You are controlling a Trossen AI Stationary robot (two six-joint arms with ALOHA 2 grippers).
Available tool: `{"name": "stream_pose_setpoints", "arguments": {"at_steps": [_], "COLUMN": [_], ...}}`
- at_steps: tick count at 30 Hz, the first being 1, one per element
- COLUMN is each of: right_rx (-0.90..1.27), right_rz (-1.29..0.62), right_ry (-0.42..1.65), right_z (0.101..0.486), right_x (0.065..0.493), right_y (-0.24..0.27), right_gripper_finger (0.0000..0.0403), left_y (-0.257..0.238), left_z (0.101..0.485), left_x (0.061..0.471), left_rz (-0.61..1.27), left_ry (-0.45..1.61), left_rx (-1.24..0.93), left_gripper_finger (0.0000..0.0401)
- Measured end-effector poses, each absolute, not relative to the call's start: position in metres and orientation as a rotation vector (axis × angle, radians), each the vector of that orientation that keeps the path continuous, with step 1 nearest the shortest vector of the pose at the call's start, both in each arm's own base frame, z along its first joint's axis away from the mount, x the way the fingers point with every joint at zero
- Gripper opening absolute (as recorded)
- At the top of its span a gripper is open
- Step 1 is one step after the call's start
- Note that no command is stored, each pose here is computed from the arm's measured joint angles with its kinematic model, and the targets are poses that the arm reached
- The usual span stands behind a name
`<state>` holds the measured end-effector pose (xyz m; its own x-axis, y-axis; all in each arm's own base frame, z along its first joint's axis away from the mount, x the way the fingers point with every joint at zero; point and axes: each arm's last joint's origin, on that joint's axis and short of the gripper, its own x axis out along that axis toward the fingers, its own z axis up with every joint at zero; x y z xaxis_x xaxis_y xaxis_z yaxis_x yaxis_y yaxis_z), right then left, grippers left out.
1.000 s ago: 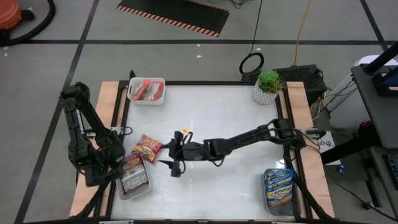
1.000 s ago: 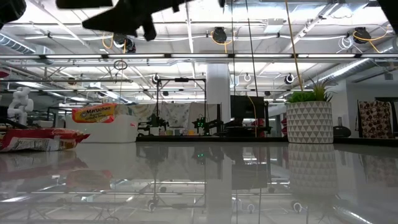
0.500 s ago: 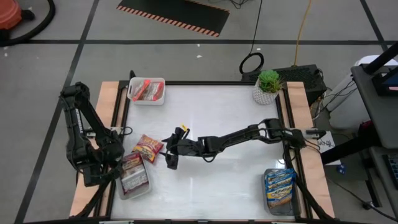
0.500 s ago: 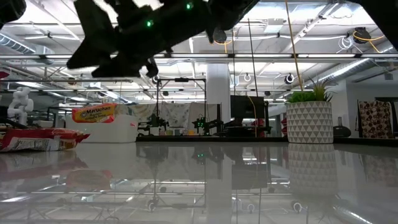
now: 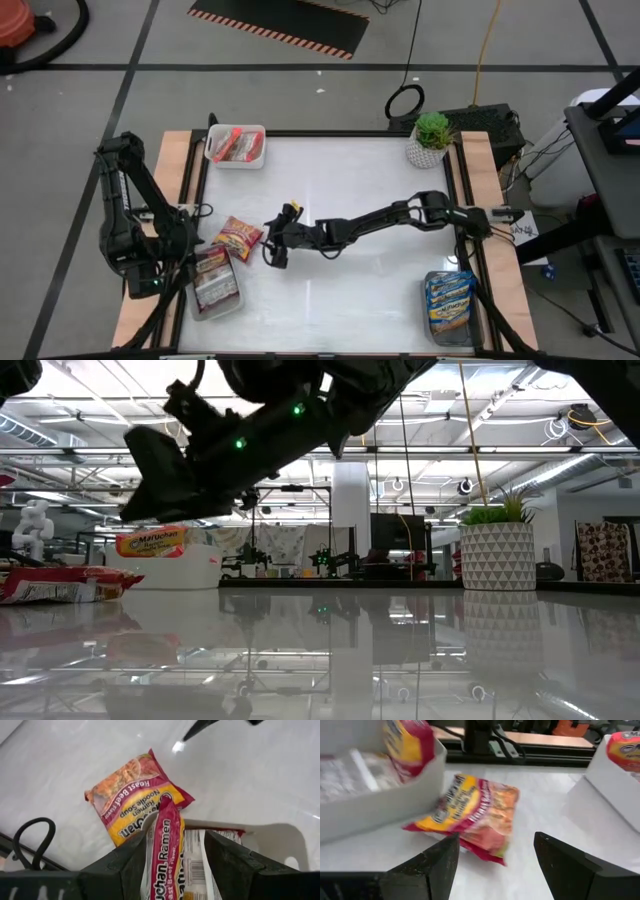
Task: Sort Maruchan noodles
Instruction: Put the red noodle pack into the gray bin
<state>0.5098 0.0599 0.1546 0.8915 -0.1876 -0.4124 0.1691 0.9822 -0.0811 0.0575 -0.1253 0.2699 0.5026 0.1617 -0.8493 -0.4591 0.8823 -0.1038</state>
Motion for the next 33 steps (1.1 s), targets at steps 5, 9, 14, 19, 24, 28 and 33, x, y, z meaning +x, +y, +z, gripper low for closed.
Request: {"name": "stream_pose_setpoints", "arguments": {"at_steps": [5,9,14,19,24,28,33], "right_rx": [-0.074,-0.038,-0.001,0.025,0.021,-0.01,-0.018], "right_rz": [-0.166,-0.127,-0.09,-0.036,0.02,0.039,0.042], "right_ry": [0.468,0.49,0.445,0.428,0.451,0.422,0.387], "right_z": [0.144,0.122,0.109,0.096,0.079,0.069,0.066], "right_x": [0.512,0.516,0.521,0.524,0.524,0.526,0.527], "right_y": [0.048,0.037,0.022,0.009,0.004,0.004,0.004], "right_gripper_finger": [0.0251,0.0251,0.0251,0.0251,0.0251,0.0251,0.0241], "left_y": [-0.126,-0.13,-0.14,-0.146,-0.147,-0.147,-0.147], "left_z": [0.27,0.27,0.265,0.262,0.261,0.261,0.261], "left_x": [0.058,0.06,0.064,0.065,0.066,0.066,0.066], "left_rz": [0.394,0.383,0.384,0.378,0.371,0.371,0.369], "left_ry": [0.956,0.928,0.92,0.927,0.929,0.929,0.93], "left_rx": [-0.373,-0.417,-0.403,-0.394,-0.402,-0.402,-0.4], "left_gripper_finger": [0.0205,0.0205,0.0205,0.0205,0.0205,0.0205,0.0205]}}
